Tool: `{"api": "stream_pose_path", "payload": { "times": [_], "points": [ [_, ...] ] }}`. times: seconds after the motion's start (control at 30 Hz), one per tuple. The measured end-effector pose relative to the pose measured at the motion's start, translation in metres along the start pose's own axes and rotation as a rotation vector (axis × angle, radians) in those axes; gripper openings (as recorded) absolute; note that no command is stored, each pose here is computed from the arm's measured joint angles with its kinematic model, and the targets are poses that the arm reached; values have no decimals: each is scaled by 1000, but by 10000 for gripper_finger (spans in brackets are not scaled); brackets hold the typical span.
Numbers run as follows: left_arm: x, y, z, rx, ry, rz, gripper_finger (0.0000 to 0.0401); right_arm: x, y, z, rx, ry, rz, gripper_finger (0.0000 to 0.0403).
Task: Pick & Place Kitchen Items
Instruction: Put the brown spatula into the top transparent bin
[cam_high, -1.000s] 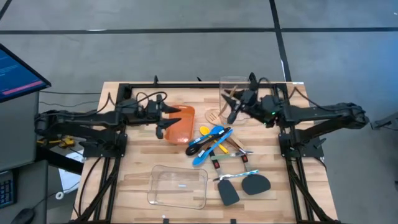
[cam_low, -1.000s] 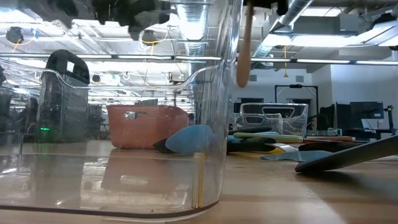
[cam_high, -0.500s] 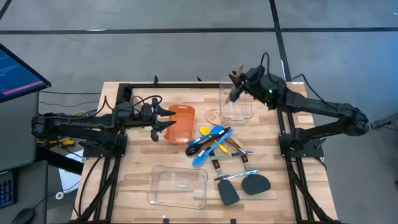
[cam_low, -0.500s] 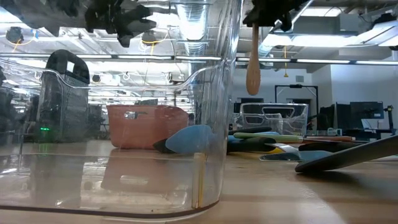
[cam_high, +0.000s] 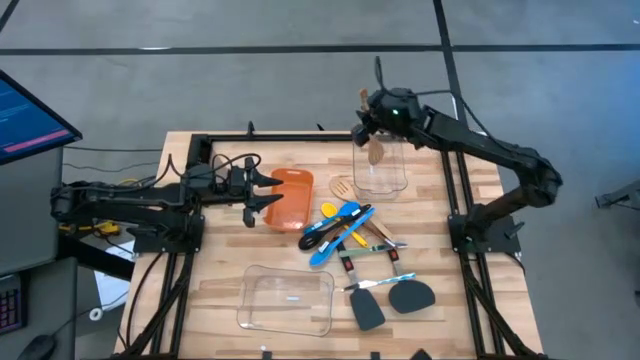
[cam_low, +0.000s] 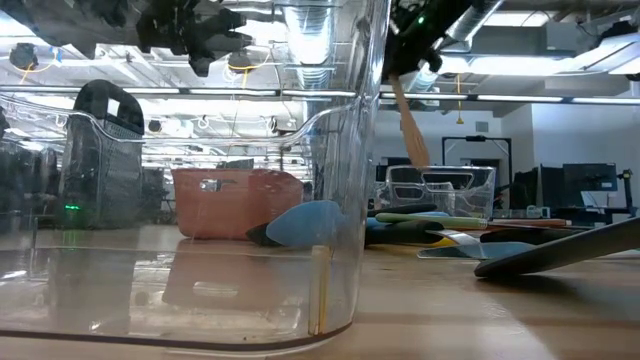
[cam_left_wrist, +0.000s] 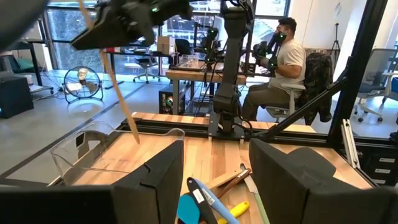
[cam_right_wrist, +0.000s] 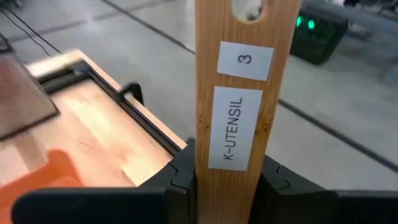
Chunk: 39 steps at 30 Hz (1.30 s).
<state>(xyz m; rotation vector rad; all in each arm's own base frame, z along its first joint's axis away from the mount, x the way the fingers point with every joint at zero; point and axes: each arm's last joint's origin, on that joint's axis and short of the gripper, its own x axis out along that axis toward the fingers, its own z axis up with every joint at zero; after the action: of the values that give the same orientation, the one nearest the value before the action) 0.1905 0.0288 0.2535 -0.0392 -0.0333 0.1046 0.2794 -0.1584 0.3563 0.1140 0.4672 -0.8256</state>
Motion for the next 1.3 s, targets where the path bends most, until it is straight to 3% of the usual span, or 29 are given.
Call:
{"api": "stream_pose_path", "payload": {
  "times": [0.17,0.3,0.8,1.3],
  "points": [
    [0,0,0,0,0,0,169,30,-13,-10,-8,169,-22,75],
    [0,0,0,0,1,0,169,51,-23,-19,54,242,28,75],
    [0,0,0,0,1,0,169,102,-34,-61,96,488,45,75],
    [0,0,0,0,3,0,169,125,-38,-78,124,540,61,76]
  ]
}}
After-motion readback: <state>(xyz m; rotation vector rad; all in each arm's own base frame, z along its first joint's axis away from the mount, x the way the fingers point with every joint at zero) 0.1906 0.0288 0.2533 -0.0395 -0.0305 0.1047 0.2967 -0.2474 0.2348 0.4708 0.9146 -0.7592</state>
